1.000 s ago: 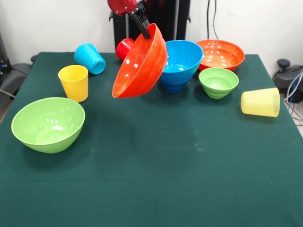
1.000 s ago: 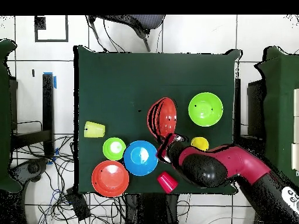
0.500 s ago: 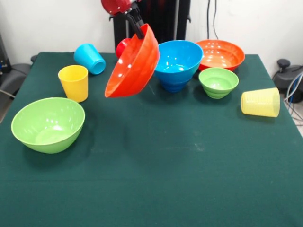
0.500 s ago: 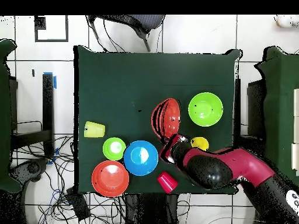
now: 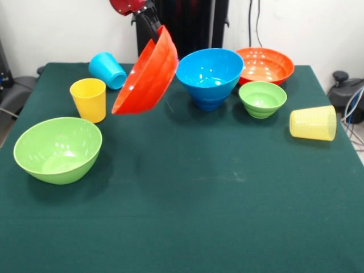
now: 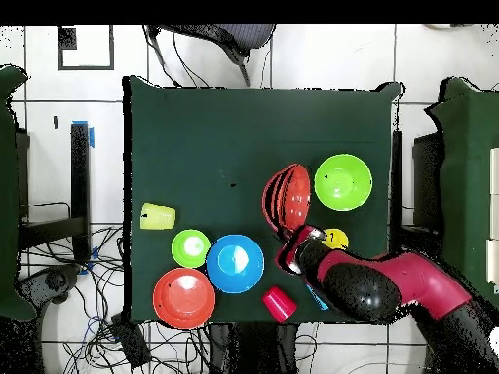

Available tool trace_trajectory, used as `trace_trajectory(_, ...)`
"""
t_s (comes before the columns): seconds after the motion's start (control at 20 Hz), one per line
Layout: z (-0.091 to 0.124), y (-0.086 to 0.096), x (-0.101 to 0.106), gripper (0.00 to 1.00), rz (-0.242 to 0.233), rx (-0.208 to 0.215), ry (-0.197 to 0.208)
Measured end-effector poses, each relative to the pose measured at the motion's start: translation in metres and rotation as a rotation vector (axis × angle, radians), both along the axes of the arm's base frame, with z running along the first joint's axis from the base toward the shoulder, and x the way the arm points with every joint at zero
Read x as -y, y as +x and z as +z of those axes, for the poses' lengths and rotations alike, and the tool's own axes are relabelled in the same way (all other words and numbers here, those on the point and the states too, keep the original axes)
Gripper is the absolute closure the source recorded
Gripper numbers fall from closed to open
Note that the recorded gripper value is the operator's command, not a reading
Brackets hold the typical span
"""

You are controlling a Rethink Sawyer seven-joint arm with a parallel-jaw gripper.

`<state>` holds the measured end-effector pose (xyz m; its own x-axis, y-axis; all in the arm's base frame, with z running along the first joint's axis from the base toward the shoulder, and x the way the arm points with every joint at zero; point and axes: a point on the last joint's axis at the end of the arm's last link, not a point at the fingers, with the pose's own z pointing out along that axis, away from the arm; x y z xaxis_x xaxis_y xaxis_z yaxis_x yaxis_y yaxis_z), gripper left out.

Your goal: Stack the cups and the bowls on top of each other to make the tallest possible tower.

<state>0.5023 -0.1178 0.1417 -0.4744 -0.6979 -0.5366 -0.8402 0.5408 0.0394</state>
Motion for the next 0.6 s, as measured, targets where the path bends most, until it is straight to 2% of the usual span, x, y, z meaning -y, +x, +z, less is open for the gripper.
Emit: trace_trajectory(0.6, -0.0008, -0.0003, -0.0003, 1.0, -0.013, 0.002, 0.042)
